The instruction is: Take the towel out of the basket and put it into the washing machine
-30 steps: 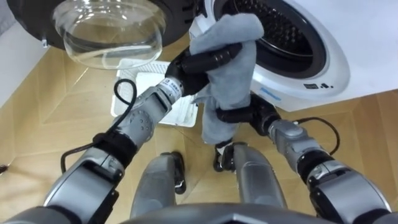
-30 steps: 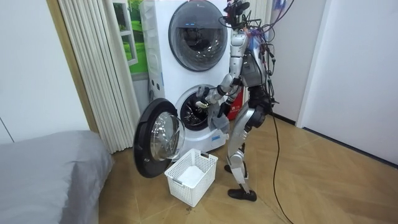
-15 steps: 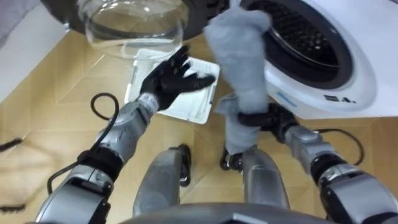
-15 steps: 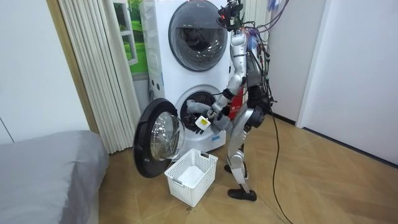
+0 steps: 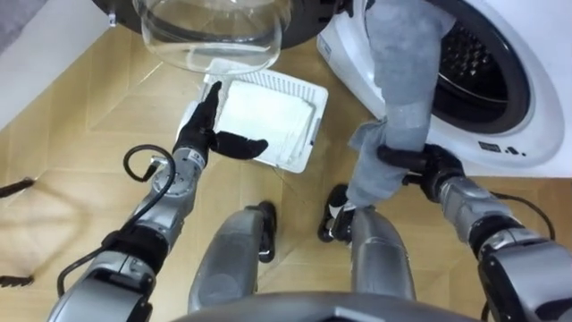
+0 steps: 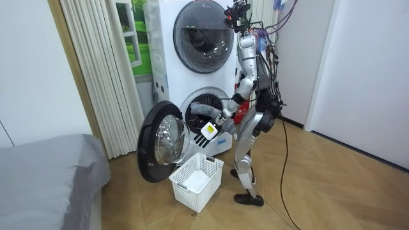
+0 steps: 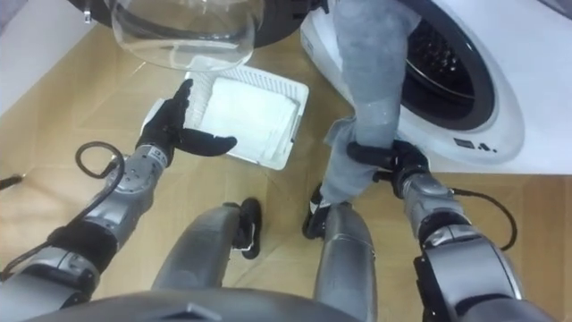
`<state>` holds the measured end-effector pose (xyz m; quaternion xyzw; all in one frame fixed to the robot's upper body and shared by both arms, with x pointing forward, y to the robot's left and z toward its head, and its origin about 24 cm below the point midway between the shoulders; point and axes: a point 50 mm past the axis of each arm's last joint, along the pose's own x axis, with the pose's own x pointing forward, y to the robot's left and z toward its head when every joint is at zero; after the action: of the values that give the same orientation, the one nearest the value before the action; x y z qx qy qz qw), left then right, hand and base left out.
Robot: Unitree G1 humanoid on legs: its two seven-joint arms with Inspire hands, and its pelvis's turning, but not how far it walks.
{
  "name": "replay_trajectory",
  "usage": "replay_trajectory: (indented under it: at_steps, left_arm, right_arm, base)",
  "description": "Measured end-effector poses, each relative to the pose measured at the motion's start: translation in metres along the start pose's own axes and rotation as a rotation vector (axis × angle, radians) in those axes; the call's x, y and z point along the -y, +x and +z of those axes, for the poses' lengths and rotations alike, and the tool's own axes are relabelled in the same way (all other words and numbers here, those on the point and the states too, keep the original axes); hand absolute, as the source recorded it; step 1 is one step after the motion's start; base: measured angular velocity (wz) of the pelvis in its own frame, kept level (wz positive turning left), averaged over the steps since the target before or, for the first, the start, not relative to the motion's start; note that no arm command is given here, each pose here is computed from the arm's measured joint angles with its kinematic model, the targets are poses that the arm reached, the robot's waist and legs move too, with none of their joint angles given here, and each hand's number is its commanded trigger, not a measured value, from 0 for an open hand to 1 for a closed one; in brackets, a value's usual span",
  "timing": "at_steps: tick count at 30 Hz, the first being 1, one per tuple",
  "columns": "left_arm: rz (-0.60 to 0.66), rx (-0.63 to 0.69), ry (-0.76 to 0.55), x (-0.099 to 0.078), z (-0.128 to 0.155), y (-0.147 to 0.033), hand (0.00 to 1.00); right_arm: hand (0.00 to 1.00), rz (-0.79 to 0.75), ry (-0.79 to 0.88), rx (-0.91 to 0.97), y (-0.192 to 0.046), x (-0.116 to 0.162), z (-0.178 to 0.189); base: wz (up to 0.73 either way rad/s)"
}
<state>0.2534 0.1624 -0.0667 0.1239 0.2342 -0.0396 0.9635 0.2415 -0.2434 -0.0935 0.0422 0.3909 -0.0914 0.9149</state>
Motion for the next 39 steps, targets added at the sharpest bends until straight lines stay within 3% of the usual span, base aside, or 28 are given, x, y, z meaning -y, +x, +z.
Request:
replay_trajectory:
  at_steps: [11,16,19,34,36,37,39]
  left_arm:
    - [0.004,-0.057,0.011,0.004,-0.015,-0.004,0.00]
    - [0.026,-0.060,0.023,0.002,-0.016,-0.005,0.00]
    - [0.025,-0.060,0.025,0.002,-0.016,-0.005,0.00]
    - [0.045,-0.103,0.038,0.006,-0.022,-0.007,0.00]
    - [0.047,-0.104,0.048,0.006,-0.023,-0.007,0.00]
    - [0.051,-0.108,0.049,0.006,-0.024,-0.008,0.00]
    - [0.056,-0.115,0.053,0.007,-0.025,-0.008,0.00]
  right_arm:
    - [1.00,-0.140,0.238,0.037,-0.001,0.025,0.023]
    - [1.00,-0.172,0.474,0.099,-0.001,0.032,0.055]
    - [1.00,-0.188,0.524,0.135,-0.003,0.037,0.070]
    - [1.00,-0.183,0.959,0.071,-0.006,0.027,0.109]
    - [0.27,-0.190,1.013,0.063,-0.006,0.028,0.110]
    - [0.00,-0.197,1.032,0.058,-0.006,0.029,0.111]
    - [0.00,-0.204,1.068,0.051,-0.007,0.028,0.114]
  base:
    - [0.04]
    - [0.00]
    - [0.00]
    - [0.04]
    - [0.04]
    - [0.00]
    - [-0.02]
